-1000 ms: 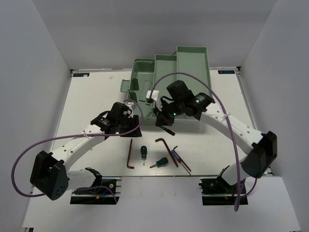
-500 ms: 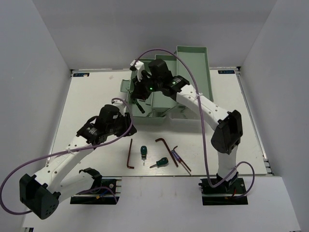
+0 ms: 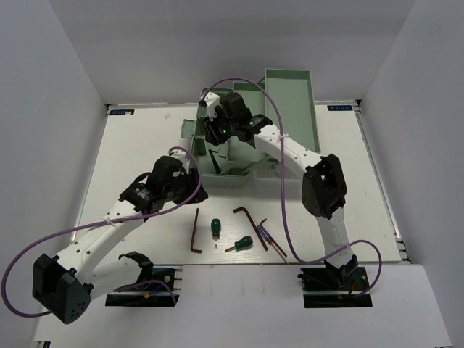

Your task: Sort the tools into containers

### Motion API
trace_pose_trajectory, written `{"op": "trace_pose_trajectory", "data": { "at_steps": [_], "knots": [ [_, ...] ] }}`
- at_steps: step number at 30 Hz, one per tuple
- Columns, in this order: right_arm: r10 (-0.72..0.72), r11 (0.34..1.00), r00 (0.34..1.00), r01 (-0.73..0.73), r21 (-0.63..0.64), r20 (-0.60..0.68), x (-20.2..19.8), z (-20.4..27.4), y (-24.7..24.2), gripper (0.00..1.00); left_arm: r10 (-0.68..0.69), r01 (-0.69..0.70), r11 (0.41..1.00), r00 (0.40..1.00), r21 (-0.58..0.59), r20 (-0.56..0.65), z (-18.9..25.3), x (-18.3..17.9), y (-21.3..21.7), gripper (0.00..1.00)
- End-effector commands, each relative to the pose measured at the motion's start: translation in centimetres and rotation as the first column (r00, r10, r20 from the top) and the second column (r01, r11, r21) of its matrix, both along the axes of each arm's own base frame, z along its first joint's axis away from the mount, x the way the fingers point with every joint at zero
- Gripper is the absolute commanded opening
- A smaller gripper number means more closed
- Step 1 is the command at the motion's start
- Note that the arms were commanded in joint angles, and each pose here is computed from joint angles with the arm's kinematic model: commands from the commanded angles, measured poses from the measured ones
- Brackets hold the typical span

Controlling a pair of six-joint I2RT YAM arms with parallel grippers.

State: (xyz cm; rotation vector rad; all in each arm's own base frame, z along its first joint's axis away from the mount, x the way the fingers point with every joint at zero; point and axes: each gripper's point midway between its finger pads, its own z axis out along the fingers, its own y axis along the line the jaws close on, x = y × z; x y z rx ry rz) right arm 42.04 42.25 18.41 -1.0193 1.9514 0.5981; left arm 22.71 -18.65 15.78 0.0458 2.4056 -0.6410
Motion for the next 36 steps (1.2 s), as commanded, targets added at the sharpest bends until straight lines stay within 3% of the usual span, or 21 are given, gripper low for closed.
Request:
{"op": "trace_pose_trajectory", "data": {
  "at_steps": [1, 4, 5, 6, 7, 8, 10, 11, 12, 14, 15, 16, 17, 18, 19, 24, 36],
  "knots": [
    [0.006, 0.992, 0.992, -0.021, 0.124, 0.124, -0.1, 8.5, -0.8, 0.43, -0.029, 0.032, 0.998, 0.999, -0.058, 0.044, 2.0, 0.7, -1.4, 0.58],
    [0.101, 0.973, 0.989, -0.121, 0.198, 0.109, -2.9, 12.4, -2.5, 0.36, -0.058, 0.061, 0.997, 0.997, -0.054, 0.04, 1.9, 1.2, -2.0, 0.56],
    [0.128, 0.972, 0.989, -0.141, 0.188, 0.075, -4.0, 11.3, -3.0, 0.21, -0.064, 0.067, 0.997, 0.997, -0.048, 0.044, 1.9, 1.2, -2.0, 0.54],
    [0.156, 0.97, 0.979, -0.177, 0.17, 0.128, -4.4, 12.8, -4.9, 0.11, -0.065, 0.067, 0.997, 0.997, -0.047, 0.043, 1.7, 1.4, -2.2, 0.5],
    [0.263, 0.939, 0.957, -0.283, 0.195, 0.123, -7.5, 14.3, -5.6, 0.02, -0.065, 0.066, 0.997, 0.997, -0.042, 0.034, 1.4, 1.5, -2.2, 0.39],
    [0.301, 0.937, 0.952, -0.307, 0.166, 0.063, -8.6, 11.7, -6.7, 0.0, -0.071, 0.074, 0.996, 0.996, -0.054, 0.044, 1.7, 1.6, -2.5, 0.31],
    [0.453, 0.888, 0.891, -0.454, 0.073, 0.035, -14.0, 11.0, -10.0, 0.0, -0.081, 0.083, 0.995, 0.996, -0.058, 0.035, 1.3, 1.8, -2.8, 0.21],
    [0.476, 0.879, 0.873, -0.475, 0.028, -0.107, -17.3, 7.1, -12.5, 0.0, -0.092, 0.095, 0.993, 0.995, -0.073, 0.042, 1.2, 2.0, -3.2, 0.17],
    [0.498, 0.862, 0.86, -0.505, -0.045, -0.116, -18.4, 5.2, -13.9, 0.0, -0.099, 0.102, 0.992, 0.994, -0.077, 0.038, 1.0, 2.1, -3.5, 0.17],
    [0.495, 0.839, 0.839, -0.528, -0.127, -0.225, -22.9, -0.4, -18.2, 0.0, -0.11, 0.113, 0.99, 0.993, -0.085, 0.032, 0.3, 2.2, -3.9, 0.27],
    [0.448, 0.846, 0.866, -0.491, -0.206, -0.224, -22.8, -2.1, -19.7, 0.0, -0.12, 0.121, 0.989, 0.993, -0.086, 0.016, -0.1, 2.1, -4.0, 0.36],
    [0.426, 0.841, 0.86, -0.491, -0.227, -0.282, -24.5, -4.6, -21.0, 0.09, -0.12, 0.121, 0.989, 0.993, -0.087, 0.019, -0.2, 2.3, -4.2, 0.44],
    [0.419, 0.85, 0.877, -0.47, -0.239, -0.236, -25.0, -4.9, -21.6, 0.16, -0.128, 0.129, 0.987, 0.992, -0.093, 0.016, -0.1, 2.2, -4.3, 0.58],
    [0.394, 0.849, 0.889, -0.449, -0.278, -0.232, -24.9, -5.5, -22.2, 0.27, -0.135, 0.134, 0.987, 0.991, -0.092, 0.0, -0.6, 2.1, -4.5, 0.63],
    [0.368, 0.857, 0.892, -0.435, -0.277, -0.263, -25.7, -6.3, -22.5, 0.28, -0.135, 0.134, 0.987, 0.991, -0.089, -0.007, -0.7, 2.3, -4.6, 0.69],
    [0.275, 0.861, 0.907, -0.38, -0.339, -0.319, -25.8, -9.4, -22.7, 0.27, -0.178, 0.176, 0.981, 0.984, -0.079, -0.016, -1.0, 2.8, -5.3, 0.71],
    [0.259, 0.83, 0.851, -0.438, -0.346, -0.456, -28.0, -12.4, -20.4, 0.25, -0.144, 0.142, 0.987, 0.989, -0.072, -0.02, -1.5, 1.9, -4.3, 0.71]
  ]
}}
